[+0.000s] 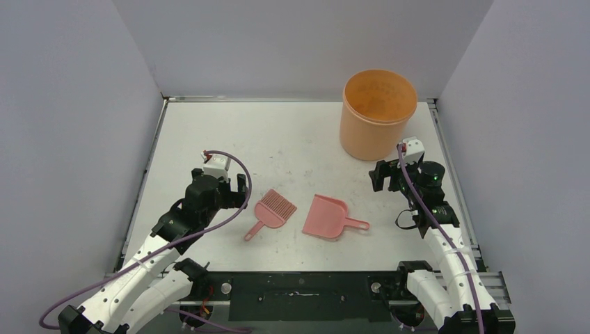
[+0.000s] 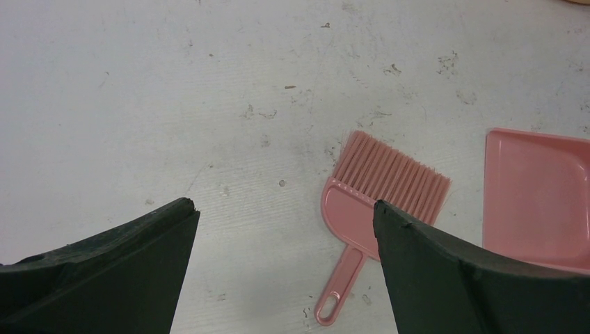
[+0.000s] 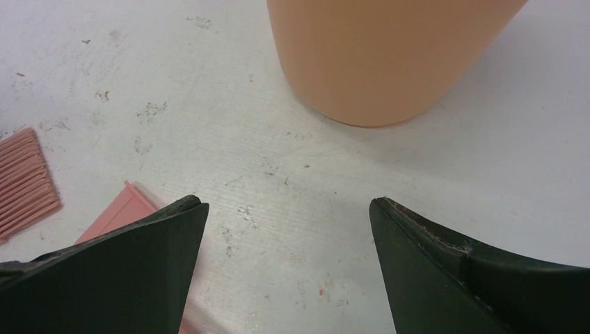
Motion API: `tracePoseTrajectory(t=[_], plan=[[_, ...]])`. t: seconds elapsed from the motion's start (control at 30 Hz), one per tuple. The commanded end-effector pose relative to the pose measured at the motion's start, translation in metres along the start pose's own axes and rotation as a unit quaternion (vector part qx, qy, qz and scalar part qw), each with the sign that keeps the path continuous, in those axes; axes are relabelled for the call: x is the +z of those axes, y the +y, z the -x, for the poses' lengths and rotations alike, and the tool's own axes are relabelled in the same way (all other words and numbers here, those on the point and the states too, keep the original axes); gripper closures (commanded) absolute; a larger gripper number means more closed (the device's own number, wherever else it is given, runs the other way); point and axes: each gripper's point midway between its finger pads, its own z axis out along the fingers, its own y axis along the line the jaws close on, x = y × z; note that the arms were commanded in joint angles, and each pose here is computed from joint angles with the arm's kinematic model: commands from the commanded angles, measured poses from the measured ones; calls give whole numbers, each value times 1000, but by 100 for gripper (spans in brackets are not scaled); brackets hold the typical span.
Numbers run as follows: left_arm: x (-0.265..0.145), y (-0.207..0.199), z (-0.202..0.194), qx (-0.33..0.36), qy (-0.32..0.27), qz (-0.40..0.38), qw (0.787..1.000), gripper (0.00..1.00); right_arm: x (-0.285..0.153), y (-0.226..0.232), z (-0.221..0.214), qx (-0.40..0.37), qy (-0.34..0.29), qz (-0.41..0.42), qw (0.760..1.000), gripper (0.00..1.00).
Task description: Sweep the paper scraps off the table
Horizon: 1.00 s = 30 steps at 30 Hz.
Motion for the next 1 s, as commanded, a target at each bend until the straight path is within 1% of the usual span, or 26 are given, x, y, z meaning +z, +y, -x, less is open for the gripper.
tracePoseTrajectory(t=[0.0, 0.47, 0.67, 0.8, 0.93, 0.97], plan=[[-3, -5, 19, -5, -26, -11, 1000, 3, -1, -2, 14, -15, -29, 3, 999, 10], [-3, -6, 18, -5, -24, -14, 1000, 4, -1, -2, 13, -15, -28, 6, 999, 10], [-2, -5, 18, -5, -23, -13, 1000, 4, -4, -3, 17, -5, -37, 2, 999, 10], [-2, -6, 18, -5, -23, -13, 1000, 3, -4, -12, 24, 46, -45, -33, 997, 10], [-2, -6, 17, -4, -21, -13, 1000, 3, 2, -23, 23, 87, -10, -65, 994, 10], [-2, -6, 17, -4, -21, -14, 1000, 3, 2, -26, 25, 87, -13, -72, 993, 10]])
